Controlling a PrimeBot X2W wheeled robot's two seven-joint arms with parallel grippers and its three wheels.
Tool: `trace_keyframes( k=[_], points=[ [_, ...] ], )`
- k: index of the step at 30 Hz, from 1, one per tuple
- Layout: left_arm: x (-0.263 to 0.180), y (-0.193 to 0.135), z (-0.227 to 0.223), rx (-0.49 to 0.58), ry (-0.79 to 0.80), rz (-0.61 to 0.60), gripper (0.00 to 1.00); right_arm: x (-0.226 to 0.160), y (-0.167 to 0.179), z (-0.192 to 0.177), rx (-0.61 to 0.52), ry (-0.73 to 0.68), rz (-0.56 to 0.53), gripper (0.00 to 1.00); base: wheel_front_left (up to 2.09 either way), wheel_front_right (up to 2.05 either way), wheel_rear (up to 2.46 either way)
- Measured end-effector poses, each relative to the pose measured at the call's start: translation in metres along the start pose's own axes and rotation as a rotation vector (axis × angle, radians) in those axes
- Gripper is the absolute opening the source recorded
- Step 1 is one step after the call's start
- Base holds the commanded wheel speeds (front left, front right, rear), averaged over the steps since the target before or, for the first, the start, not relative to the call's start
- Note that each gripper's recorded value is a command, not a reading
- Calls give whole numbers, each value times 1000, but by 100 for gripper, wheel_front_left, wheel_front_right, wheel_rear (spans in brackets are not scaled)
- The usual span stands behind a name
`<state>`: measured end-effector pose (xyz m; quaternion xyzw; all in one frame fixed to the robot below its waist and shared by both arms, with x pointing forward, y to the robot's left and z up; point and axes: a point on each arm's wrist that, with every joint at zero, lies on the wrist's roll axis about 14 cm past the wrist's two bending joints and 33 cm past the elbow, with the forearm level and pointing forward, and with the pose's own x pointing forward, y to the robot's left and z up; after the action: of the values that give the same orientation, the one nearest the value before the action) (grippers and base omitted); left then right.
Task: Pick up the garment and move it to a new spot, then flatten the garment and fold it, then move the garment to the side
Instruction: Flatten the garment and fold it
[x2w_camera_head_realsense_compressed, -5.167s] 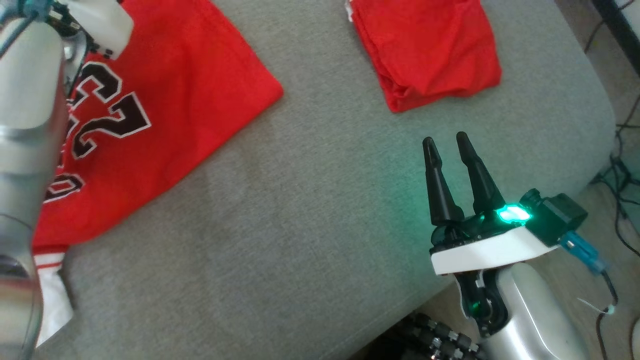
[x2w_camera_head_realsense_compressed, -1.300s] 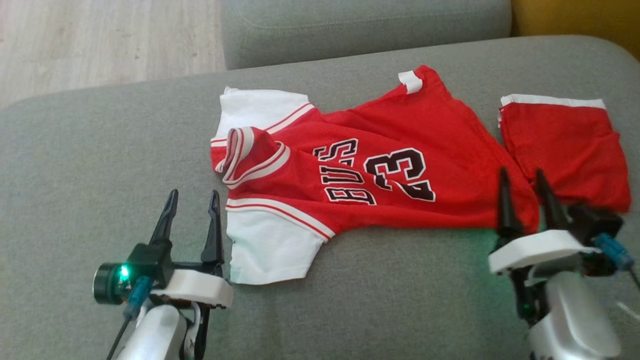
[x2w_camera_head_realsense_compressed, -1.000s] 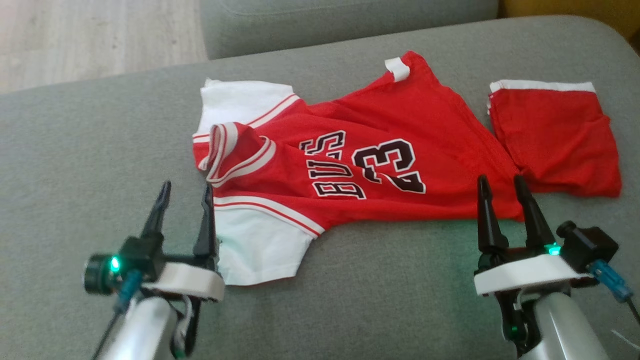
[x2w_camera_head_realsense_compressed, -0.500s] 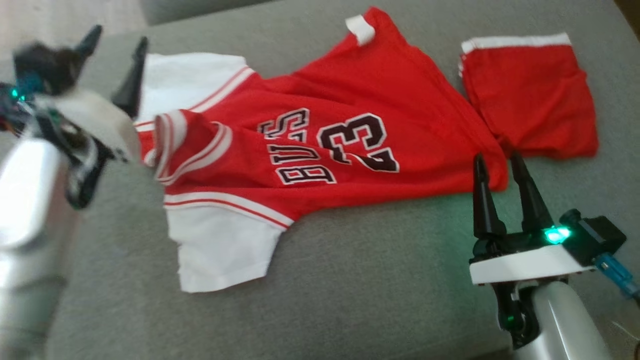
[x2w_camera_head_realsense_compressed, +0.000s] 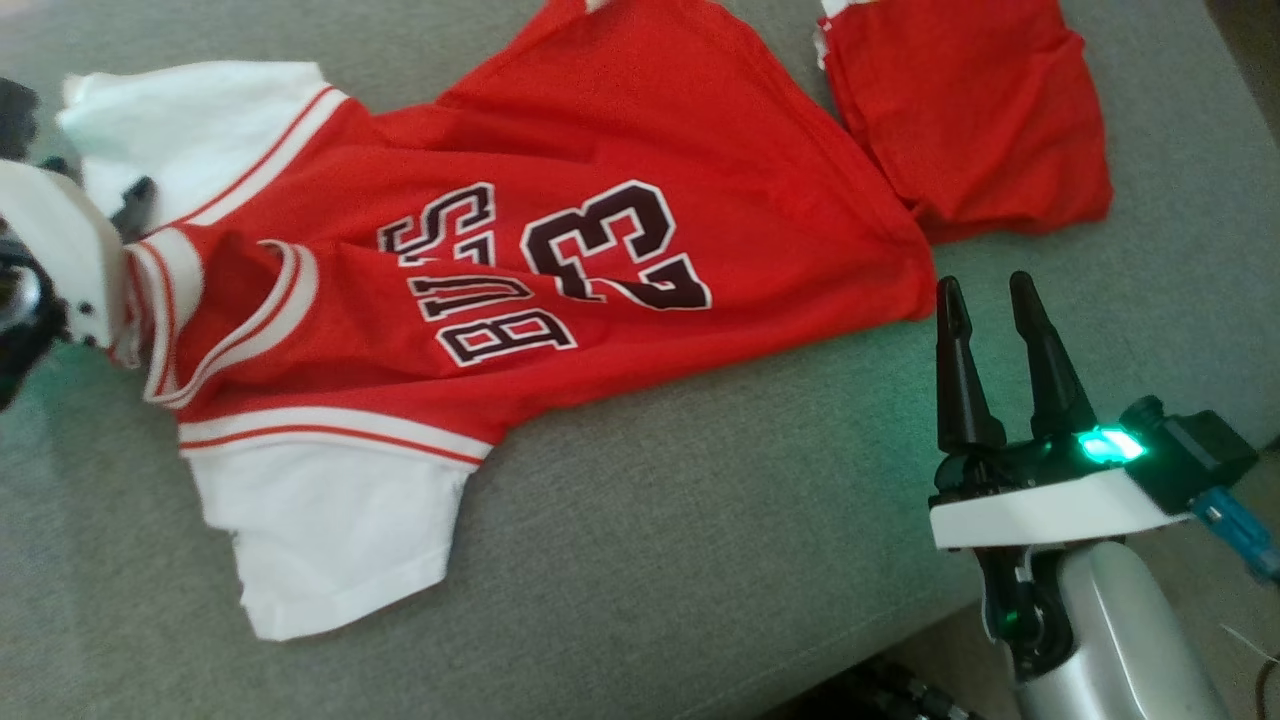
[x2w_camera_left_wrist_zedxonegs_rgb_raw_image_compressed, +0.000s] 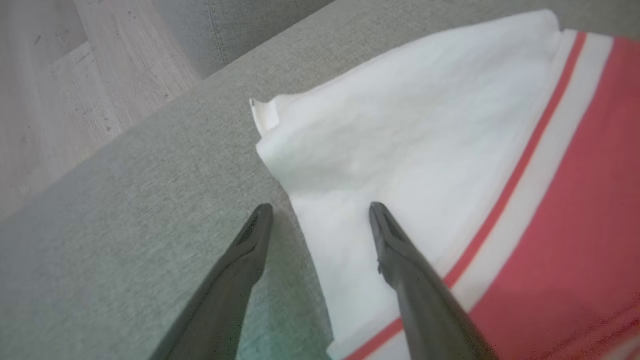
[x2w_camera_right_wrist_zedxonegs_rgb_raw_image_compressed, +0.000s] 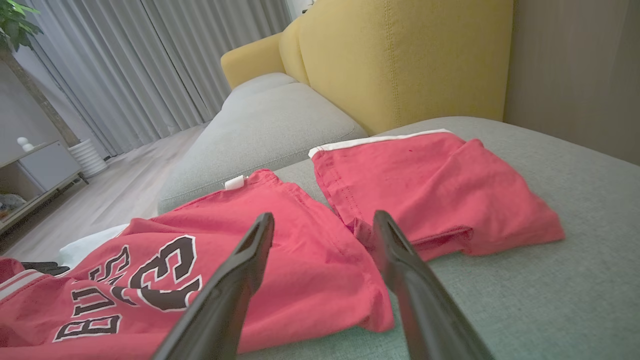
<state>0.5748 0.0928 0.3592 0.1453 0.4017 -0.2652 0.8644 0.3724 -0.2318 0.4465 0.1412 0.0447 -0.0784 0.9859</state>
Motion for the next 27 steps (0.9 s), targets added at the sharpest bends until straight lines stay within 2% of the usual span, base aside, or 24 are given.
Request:
trace_keyframes(
  k=[6, 7, 8, 9, 13, 21, 27],
  points=[
    [9, -6, 0, -25, 55, -52, 100, -1, -7, 0, -11, 2, -23, 100, 0, 0, 0],
    [9, -7, -1, -34, 65, -62, 71, -1, -8, 1, -11, 1, -24, 100, 0, 0, 0],
    [8, -9, -1, -40, 69, -70, 4, -1, -8, 1, -11, 0, -24, 100, 0, 0, 0],
    [8, -9, -1, -45, 69, -76, 0, -1, -8, 2, -12, -1, -25, 100, 0, 0, 0],
    [8, -2, 4, -35, 8, -52, 0, 0, -8, 1, -8, -1, -26, 100, 0, 0, 0],
    [-10, 69, 63, -17, -286, 209, 0, 4, -5, -4, -11, 12, -13, 100, 0, 0, 0],
    [-21, 103, 79, -4, -370, 329, 0, 8, -3, -6, -16, 19, -5, 100, 0, 0, 0]
  ],
)
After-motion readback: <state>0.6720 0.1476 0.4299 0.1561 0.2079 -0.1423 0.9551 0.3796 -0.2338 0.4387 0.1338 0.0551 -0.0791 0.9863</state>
